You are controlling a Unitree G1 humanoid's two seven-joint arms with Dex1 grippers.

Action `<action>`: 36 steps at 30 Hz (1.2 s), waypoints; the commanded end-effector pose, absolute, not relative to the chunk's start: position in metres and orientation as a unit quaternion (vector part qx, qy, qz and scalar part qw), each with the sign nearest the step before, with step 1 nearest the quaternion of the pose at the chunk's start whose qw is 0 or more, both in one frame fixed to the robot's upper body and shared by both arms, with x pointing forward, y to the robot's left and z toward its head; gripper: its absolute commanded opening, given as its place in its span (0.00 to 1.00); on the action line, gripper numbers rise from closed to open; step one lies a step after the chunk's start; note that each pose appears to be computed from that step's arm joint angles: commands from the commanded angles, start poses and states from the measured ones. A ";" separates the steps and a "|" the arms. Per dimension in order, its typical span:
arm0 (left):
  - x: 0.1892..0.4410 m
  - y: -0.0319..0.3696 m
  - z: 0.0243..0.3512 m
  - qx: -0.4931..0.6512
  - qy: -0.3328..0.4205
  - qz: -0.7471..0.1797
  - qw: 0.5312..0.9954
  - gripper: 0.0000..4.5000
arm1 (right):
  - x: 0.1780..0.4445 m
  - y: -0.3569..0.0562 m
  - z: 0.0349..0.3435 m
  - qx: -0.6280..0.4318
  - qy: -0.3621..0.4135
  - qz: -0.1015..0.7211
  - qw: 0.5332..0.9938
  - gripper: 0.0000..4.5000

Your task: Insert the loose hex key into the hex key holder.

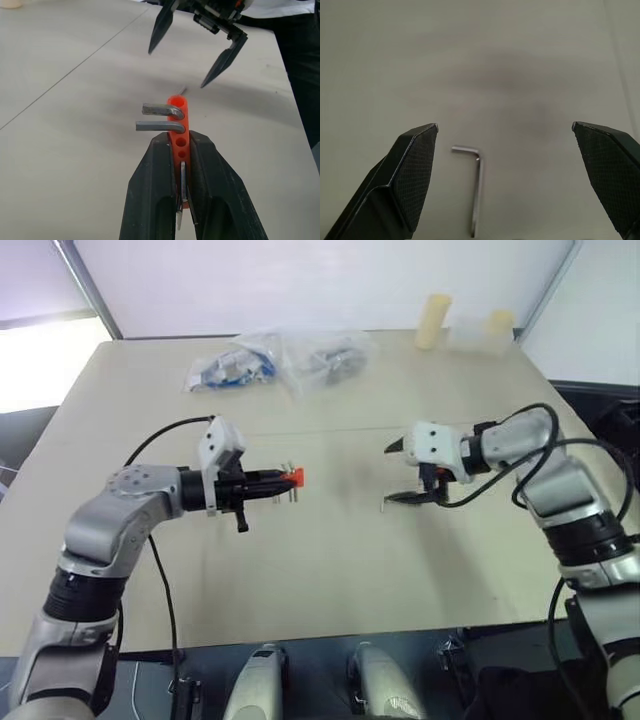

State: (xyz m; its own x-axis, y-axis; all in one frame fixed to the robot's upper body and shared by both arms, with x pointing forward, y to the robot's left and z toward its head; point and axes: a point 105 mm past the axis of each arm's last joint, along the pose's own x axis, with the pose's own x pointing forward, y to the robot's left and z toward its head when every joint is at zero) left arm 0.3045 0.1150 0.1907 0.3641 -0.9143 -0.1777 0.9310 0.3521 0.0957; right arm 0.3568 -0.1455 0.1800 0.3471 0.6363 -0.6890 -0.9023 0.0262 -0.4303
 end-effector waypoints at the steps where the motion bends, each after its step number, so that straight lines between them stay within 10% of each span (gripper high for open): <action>1: 0.300 0.111 0.198 0.107 0.024 -0.566 0.817 0.00 | 0.368 -0.151 0.180 -0.429 0.182 0.552 0.692 0.99; 14: 0.294 0.114 0.194 0.112 0.020 -0.544 0.831 0.00 | 0.403 -0.166 0.135 -0.461 0.263 0.521 0.668 0.99; 17: 0.294 0.115 0.194 0.113 0.019 -0.540 0.834 0.00 | 0.403 -0.164 0.131 -0.457 0.266 0.524 0.668 0.82; 24: 0.296 0.117 0.196 0.115 0.016 -0.535 0.837 0.00 | 0.399 -0.165 0.121 -0.457 0.276 0.533 0.656 0.03; 32: 0.300 0.114 0.197 0.115 0.012 -0.536 0.836 0.00 | 0.409 -0.152 0.138 -0.433 0.212 0.512 0.711 0.01; 36: 0.304 0.112 0.198 0.113 0.007 -0.535 0.837 0.00 | 0.420 -0.112 0.191 -0.383 0.012 0.481 0.788 0.01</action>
State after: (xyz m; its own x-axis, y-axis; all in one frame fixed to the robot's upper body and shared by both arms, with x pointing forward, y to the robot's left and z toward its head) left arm 0.3029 0.1139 0.1860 0.4248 -0.8899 -0.1663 0.9039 0.4068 0.1318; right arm 0.4153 -0.1368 0.1433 0.4724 0.6427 -0.6031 -0.8620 0.1941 -0.4683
